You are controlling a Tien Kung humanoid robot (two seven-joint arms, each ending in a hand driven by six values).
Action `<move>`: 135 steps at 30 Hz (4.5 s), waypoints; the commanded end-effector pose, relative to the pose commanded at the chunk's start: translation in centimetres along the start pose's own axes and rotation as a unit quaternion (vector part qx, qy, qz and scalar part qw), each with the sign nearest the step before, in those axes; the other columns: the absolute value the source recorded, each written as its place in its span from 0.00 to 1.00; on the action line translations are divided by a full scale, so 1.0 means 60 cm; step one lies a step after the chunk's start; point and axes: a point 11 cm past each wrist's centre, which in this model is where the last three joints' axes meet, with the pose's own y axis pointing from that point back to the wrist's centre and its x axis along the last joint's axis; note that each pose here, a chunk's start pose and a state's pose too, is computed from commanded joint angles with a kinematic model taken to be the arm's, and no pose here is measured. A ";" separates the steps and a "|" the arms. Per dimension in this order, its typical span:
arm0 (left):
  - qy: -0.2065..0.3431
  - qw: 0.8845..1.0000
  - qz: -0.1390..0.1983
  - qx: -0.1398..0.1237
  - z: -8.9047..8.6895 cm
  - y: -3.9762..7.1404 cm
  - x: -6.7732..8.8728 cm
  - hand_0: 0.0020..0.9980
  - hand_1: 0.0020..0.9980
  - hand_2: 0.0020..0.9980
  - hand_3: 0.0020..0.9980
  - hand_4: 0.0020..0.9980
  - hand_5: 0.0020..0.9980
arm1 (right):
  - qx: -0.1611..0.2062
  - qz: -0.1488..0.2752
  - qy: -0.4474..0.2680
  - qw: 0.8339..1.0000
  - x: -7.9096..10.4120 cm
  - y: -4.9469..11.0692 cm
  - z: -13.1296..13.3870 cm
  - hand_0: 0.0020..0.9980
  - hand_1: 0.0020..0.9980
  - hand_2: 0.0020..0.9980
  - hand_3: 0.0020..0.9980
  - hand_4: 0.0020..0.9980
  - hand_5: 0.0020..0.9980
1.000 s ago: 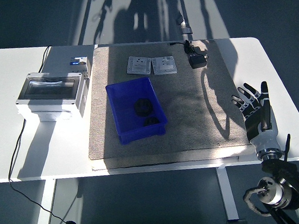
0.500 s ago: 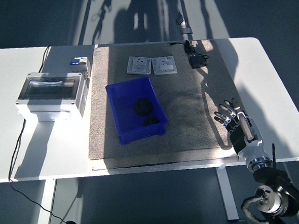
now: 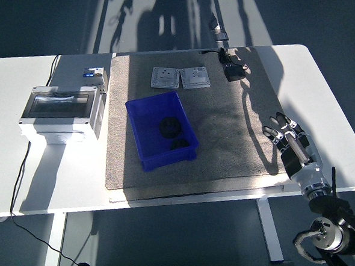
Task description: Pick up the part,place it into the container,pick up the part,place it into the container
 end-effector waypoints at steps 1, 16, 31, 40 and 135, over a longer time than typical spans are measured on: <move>-0.001 1.000 0.000 -0.001 0.001 0.000 0.000 0.63 0.63 0.59 0.61 0.63 0.86 | -0.001 -0.003 0.002 1.000 -0.001 0.000 0.000 0.75 0.57 0.67 0.63 0.97 0.36; -0.002 1.000 0.001 0.007 -0.007 0.001 -0.004 0.63 0.63 0.60 0.61 0.62 0.83 | -0.009 -0.019 0.010 1.000 -0.008 0.000 0.007 0.75 0.58 0.67 0.63 1.00 0.40; -0.011 1.000 0.003 -0.003 0.006 0.002 -0.010 0.62 0.63 0.61 0.61 0.61 0.82 | -0.007 -0.020 0.016 1.000 -0.007 -0.006 0.003 0.79 0.70 0.73 0.65 1.00 0.49; -0.007 1.000 0.006 -0.011 0.011 0.003 -0.012 0.62 0.63 0.61 0.61 0.61 0.81 | -0.010 -0.020 0.021 1.000 -0.005 -0.007 0.004 0.79 0.70 0.73 0.65 1.00 0.48; -0.027 0.999 -0.013 -0.010 -0.003 0.008 -0.042 0.62 0.63 0.64 0.64 0.61 0.81 | 0.357 0.239 0.067 0.901 0.145 0.003 -0.299 1.00 1.00 0.97 1.00 1.00 1.00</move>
